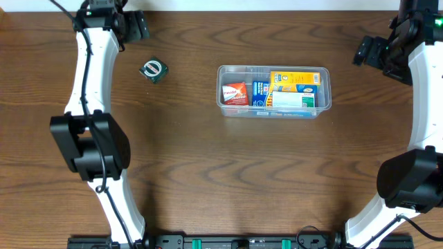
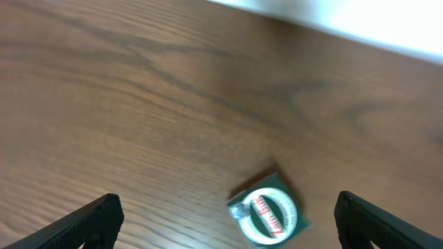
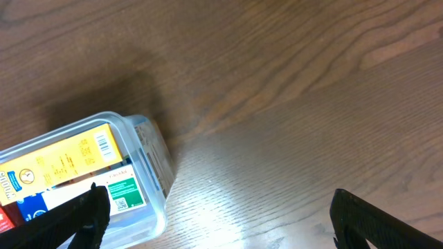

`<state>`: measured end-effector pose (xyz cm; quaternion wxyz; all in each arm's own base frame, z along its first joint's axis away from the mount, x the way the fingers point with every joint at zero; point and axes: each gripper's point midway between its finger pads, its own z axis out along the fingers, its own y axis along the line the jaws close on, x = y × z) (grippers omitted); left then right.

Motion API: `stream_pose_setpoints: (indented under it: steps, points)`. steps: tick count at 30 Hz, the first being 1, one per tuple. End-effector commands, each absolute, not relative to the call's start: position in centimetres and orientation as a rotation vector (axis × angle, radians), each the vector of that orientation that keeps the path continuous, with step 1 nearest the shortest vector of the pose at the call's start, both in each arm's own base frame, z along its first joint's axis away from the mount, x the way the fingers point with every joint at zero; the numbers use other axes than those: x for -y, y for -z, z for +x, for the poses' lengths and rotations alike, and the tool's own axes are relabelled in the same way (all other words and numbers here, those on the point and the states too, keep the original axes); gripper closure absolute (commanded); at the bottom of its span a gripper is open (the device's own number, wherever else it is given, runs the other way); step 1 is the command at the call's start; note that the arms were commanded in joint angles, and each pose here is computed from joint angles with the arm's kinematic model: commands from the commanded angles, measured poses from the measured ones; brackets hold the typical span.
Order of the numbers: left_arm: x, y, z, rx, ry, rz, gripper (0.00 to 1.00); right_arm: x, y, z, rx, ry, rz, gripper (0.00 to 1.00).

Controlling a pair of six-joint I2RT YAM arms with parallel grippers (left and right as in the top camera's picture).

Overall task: Pack container
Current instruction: 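Move the left gripper to the green Zam-Buk tin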

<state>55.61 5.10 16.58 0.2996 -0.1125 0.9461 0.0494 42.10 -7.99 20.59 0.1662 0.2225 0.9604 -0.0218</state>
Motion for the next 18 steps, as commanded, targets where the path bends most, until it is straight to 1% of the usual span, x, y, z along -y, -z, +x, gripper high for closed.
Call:
stream_pose_setpoints:
  steps: [1, 4, 8, 10, 18]
  points:
    - [-3.6, -13.4, 56.0, -2.597, -0.18, 0.077, 0.02, 8.2, -21.8, 41.9, -2.696, 0.069, 0.654, 0.01]
    - [-3.4, -11.3, 55.9, -2.638, -0.197, 0.194, 0.02, 8.2, -21.8, 41.9, -2.696, 0.069, 0.654, 0.01]
    - [-3.2, -9.0, 55.6, -2.688, -0.186, 0.237, 0.02, 8.2, -21.8, 41.9, -2.696, 0.069, 0.654, 0.01]
    - [-2.4, -7.8, 55.3, -2.711, -0.128, 0.283, 0.02, 8.2, -21.8, 41.9, -2.696, 0.069, 0.654, 0.01]
    - [-1.6, -3.9, 54.4, -2.797, -0.049, 0.314, 0.02, 8.2, -21.9, 41.9, -2.696, 0.069, 0.654, 0.01]
